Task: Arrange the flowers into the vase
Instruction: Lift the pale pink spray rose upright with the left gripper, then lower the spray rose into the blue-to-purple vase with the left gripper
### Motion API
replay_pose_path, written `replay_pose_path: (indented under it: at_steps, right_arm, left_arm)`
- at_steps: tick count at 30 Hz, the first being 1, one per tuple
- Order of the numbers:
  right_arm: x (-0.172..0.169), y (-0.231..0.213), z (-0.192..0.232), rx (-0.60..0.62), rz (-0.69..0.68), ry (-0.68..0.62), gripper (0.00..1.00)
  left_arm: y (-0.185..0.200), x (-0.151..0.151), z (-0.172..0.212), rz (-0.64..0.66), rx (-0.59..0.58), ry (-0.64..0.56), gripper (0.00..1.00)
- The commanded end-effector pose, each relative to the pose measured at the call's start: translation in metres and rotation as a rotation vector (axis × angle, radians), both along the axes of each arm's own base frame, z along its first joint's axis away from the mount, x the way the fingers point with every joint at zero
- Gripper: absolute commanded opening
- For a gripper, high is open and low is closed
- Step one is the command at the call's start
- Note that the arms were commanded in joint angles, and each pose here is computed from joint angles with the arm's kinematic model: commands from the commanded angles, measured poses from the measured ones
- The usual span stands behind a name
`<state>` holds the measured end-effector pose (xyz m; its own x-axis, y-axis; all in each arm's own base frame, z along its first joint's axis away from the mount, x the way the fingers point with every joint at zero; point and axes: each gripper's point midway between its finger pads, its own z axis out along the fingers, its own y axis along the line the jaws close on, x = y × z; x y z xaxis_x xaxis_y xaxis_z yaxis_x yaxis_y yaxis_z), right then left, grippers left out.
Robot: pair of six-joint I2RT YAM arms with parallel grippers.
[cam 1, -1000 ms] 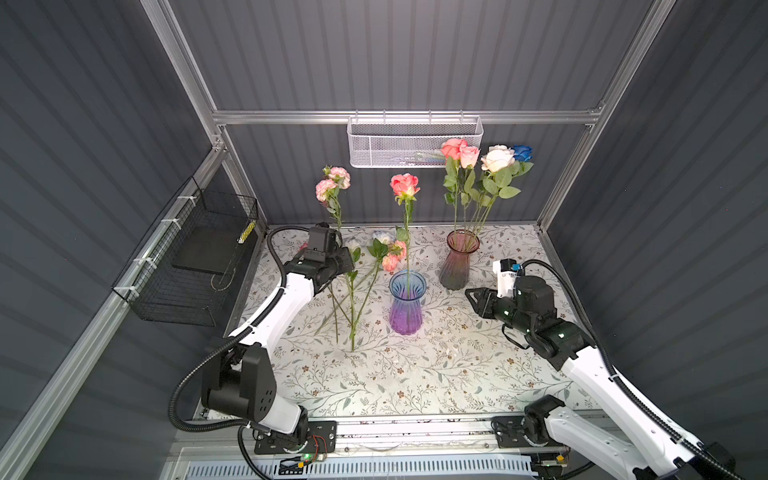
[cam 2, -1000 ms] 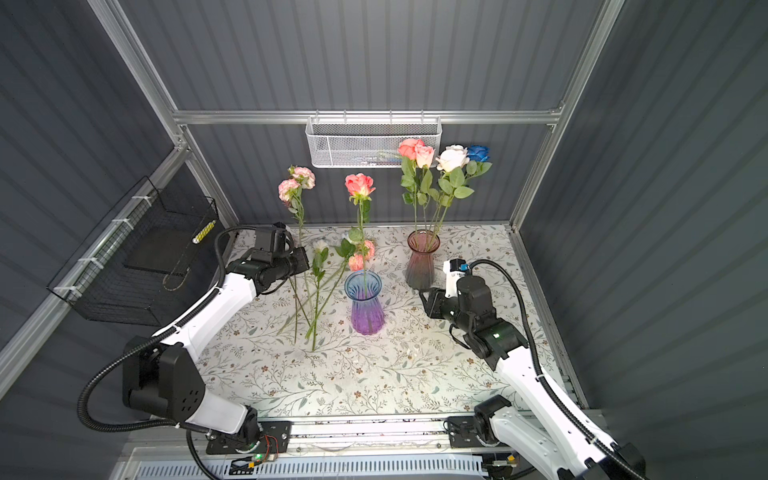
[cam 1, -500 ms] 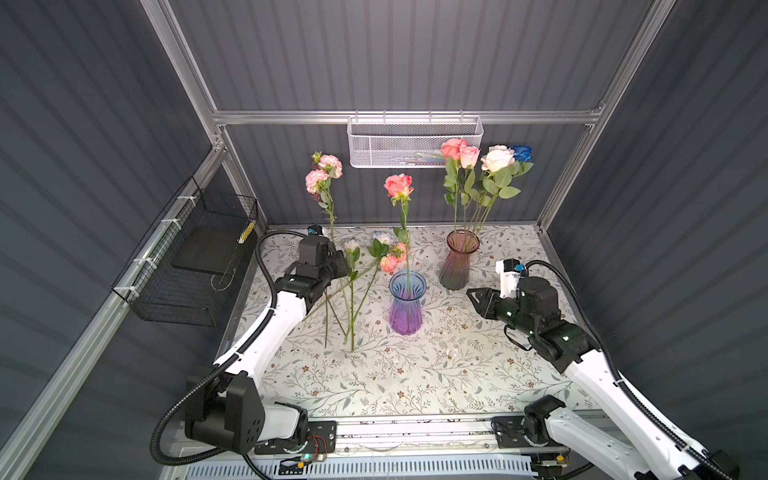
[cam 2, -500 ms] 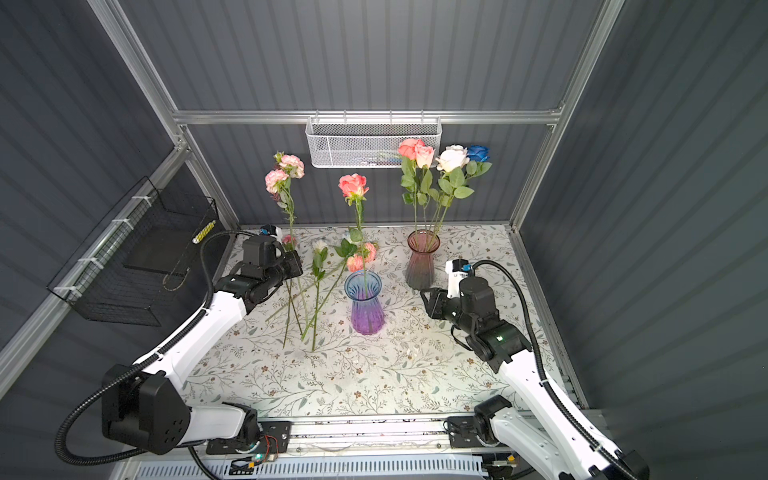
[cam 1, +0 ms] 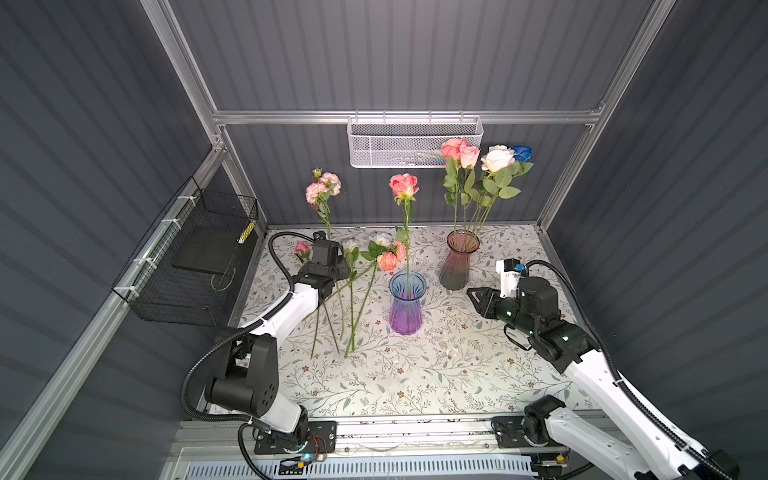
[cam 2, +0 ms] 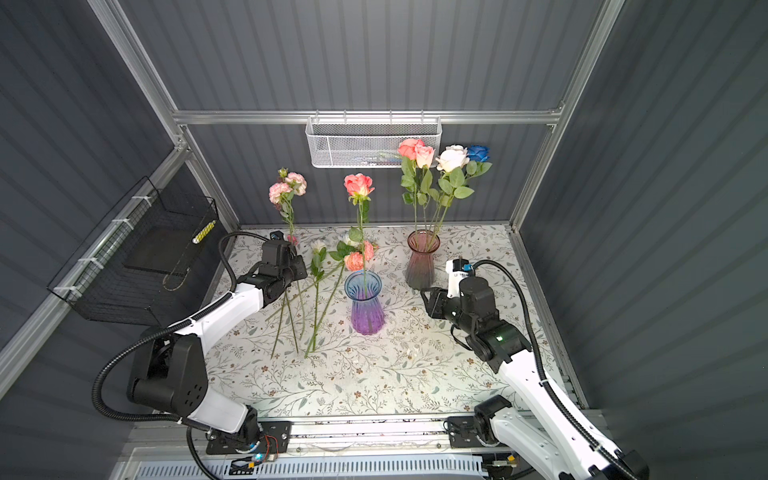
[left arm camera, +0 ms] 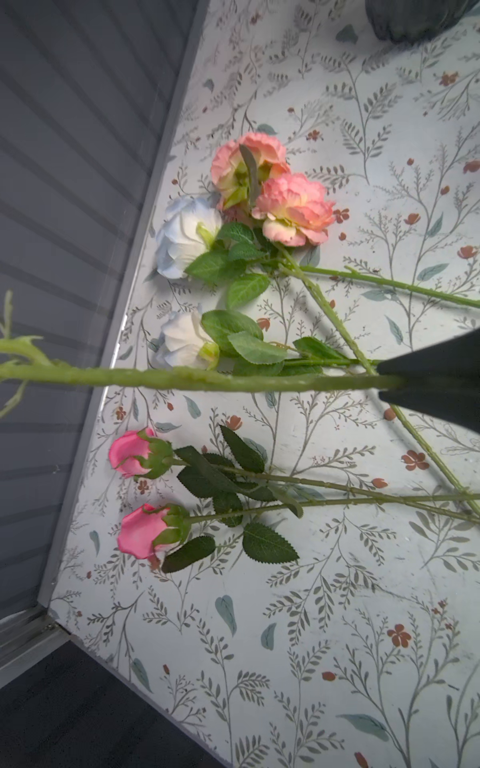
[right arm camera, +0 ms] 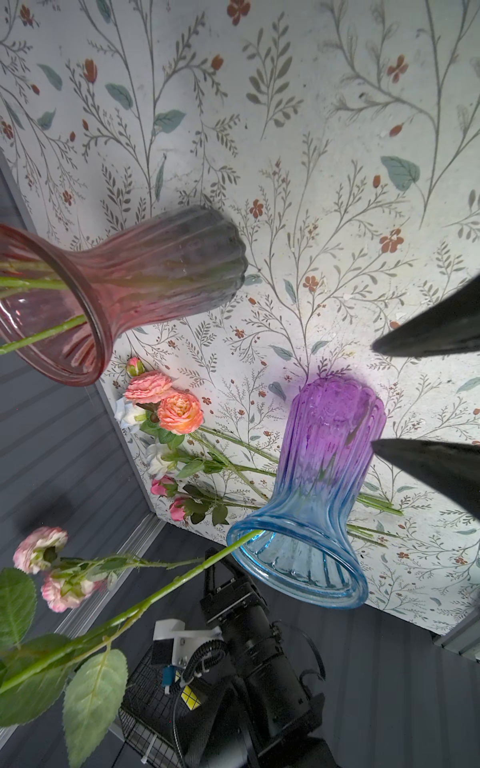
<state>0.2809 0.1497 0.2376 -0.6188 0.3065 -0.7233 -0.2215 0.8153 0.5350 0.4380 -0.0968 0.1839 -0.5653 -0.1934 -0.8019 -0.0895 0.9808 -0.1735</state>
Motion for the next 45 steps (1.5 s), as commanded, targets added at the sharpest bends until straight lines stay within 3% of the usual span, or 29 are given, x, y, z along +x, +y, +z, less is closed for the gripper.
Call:
replay_pose_path:
  at_steps: [1, 8, 12, 17, 25, 33, 40, 45]
  right_arm:
    - [0.0, -0.001, -0.004, -0.017, 0.001, -0.009, 0.36]
    - [0.0, 0.013, 0.006, 0.085, 0.04, -0.009, 0.36]
    - [0.003, 0.019, 0.015, 0.138, 0.051, -0.023, 0.44]
    - [0.007, 0.023, 0.019, 0.14, 0.062, -0.02, 0.46]
    - [0.004, 0.02, 0.022, 0.162, 0.045, -0.027, 0.46]
    - [-0.001, 0.011, 0.024, 0.129, 0.02, -0.039, 0.46]
    - [-0.005, 0.007, 0.017, 0.118, 0.012, -0.034, 0.47]
    - [-0.006, 0.008, 0.01, 0.13, 0.013, -0.015, 0.47]
  left_arm:
    - [-0.014, -0.011, 0.084, -0.056, -0.086, -0.23, 0.0]
    - [-0.052, -0.091, 0.195, -0.284, -0.178, -0.658, 0.0]
    - [-0.064, -0.118, 0.235, -0.392, -0.222, -0.745, 0.0]
    - [-0.084, -0.139, 0.287, -0.541, -0.27, -0.857, 0.0]
    - [-0.153, -0.142, 0.341, -0.735, -0.295, -0.975, 0.0]
    - [-0.214, -0.125, 0.335, -0.818, -0.342, -0.957, 0.0]
    - [-0.236, -0.098, 0.26, -0.796, -0.276, -0.858, 0.0]
    - [-0.241, -0.095, 0.217, -0.808, -0.229, -0.78, 0.0]
